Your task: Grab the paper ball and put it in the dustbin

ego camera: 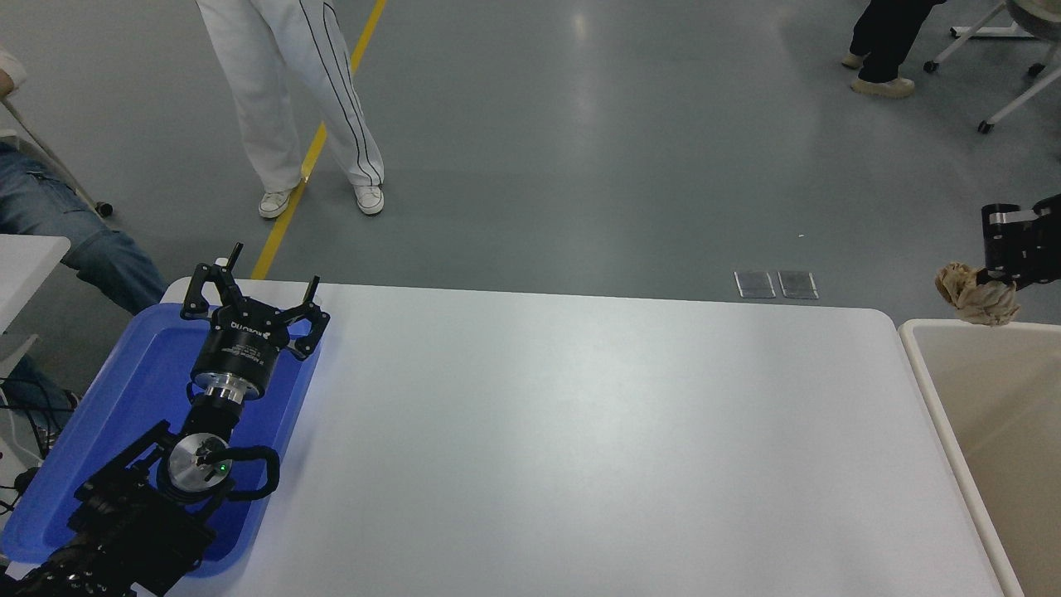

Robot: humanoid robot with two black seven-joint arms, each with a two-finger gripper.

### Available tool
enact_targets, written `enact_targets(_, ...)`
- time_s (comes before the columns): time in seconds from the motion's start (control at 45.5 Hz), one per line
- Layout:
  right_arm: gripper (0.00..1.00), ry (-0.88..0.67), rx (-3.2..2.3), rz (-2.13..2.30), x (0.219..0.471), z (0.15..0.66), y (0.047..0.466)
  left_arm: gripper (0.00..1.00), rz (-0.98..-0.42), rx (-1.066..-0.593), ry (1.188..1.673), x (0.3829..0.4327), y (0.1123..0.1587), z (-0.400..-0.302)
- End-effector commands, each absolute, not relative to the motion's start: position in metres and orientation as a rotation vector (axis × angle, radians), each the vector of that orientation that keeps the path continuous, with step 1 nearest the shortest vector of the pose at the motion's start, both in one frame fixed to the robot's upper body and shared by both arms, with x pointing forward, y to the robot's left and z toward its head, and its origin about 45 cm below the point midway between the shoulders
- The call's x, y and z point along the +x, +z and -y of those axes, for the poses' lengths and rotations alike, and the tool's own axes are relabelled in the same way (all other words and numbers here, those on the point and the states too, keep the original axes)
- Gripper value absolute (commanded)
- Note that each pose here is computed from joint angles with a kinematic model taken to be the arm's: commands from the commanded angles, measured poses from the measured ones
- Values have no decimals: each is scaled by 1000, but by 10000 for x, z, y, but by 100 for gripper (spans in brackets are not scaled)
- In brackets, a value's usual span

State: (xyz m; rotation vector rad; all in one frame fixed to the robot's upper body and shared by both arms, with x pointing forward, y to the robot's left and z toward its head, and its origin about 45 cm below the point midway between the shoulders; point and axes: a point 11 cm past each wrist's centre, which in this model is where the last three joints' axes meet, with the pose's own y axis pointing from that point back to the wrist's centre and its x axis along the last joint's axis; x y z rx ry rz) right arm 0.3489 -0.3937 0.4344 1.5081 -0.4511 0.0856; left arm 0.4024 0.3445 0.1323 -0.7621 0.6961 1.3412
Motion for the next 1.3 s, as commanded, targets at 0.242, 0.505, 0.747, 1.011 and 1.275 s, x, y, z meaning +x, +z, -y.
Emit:
enact_targets(0.242,0,115,1499,483,3487,3943,4516,100,-696,-762,1341,4025,1323,-3445)
enact_targets(0.505,0,56,1443,507,3388,4203,4480,100,-696,-762,1343,4023,1320,-3449)
enact_targets(0.747,0,-40,1382,583,3228,4615,4463,100,-696,-762,1341,4025,1323,-3445)
enact_targets(1.011,0,-155,1275,723,2936,5311,4512,100,-696,-762,1341,4024,1323,-3445)
enact_targets(1.275,0,-268,1236,851,2540,5924,4367,100,-696,-761,1341,4024,1322,-3443)
